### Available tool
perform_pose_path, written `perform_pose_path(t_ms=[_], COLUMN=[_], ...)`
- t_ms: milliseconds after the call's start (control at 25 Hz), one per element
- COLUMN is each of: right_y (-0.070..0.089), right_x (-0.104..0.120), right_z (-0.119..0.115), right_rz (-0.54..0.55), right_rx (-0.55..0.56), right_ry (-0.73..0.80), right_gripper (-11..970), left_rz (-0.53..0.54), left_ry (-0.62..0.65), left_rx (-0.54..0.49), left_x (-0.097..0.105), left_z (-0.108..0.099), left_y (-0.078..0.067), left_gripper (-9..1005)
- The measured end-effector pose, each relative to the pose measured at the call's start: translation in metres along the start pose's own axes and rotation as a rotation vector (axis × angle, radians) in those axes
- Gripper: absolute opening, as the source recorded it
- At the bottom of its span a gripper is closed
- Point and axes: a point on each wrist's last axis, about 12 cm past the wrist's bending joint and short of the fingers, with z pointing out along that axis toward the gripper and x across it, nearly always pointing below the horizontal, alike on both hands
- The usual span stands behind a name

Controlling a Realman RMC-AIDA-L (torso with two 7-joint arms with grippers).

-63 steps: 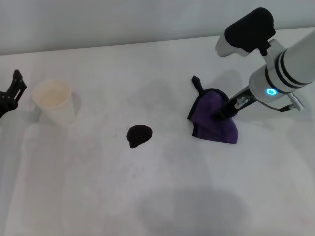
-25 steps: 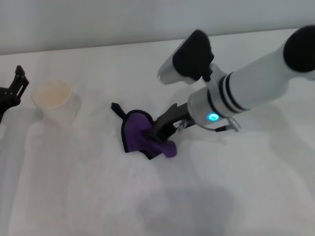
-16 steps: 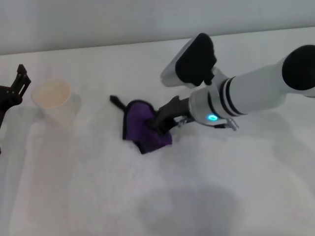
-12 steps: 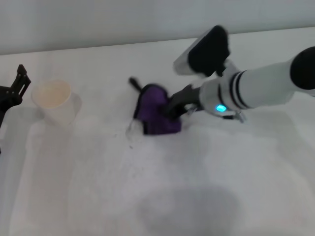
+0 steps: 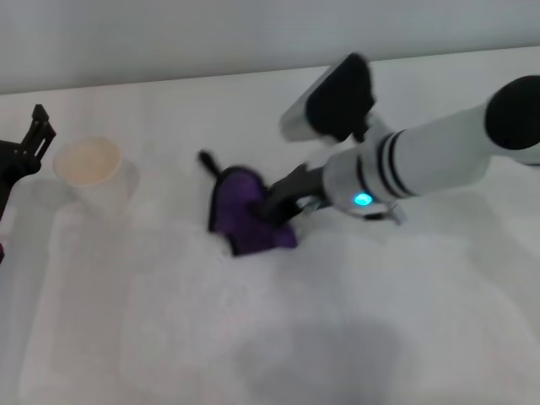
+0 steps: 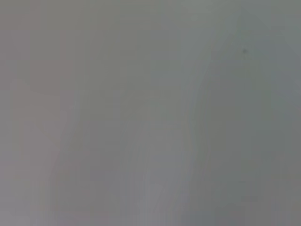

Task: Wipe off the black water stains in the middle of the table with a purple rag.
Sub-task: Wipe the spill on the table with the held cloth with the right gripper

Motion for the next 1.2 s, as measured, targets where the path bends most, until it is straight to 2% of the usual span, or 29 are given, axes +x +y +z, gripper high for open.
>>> perform_pose_path(t_ms=[160,360,480,600,800,960,1080,1200], right_y=[0.018,0.021,0.017,0.000,-0.043,-0.067,-0.070,-0.055], right_x=[0.001,0.009,0.010,0.010,0.012,0.014,0.016,0.012], right_z=[0.006,0.001,0.000,0.001,-0.012,-0.026,-0.028,-0.020], right_rz=[-0.059,-0.076,-0.070,-0.035,0.080,0.164,0.185,0.151], right_rx=[-0.076,-0.134,-0.130,-0.031,0.142,0.213,0.214,0.148], right_ry=[0.053,0.059,0.033,-0.006,-0.086,-0.140,-0.153,-0.130], right_gripper=[127,123,120,119,118,117,116,122], left_rz=[0.001,0.001,0.002,0.003,-0.001,-0.002,-0.002,-0.003], left_ry=[-0.003,-0.009,-0.012,-0.014,-0.018,-0.017,-0.018,-0.019], left_rx=[0.005,0.009,0.015,0.018,0.006,0.002,0.001,0.002], left_x=[-0.001,-0.003,-0.004,-0.005,-0.006,-0.005,-0.005,-0.005], left_z=[0.002,0.004,0.007,0.008,0.008,0.007,0.006,0.006], left_y=[-0.001,-0.002,-0.004,-0.005,-0.002,-0.001,-0.001,-0.002], left_gripper=[892,892,892,892,891,891,891,892])
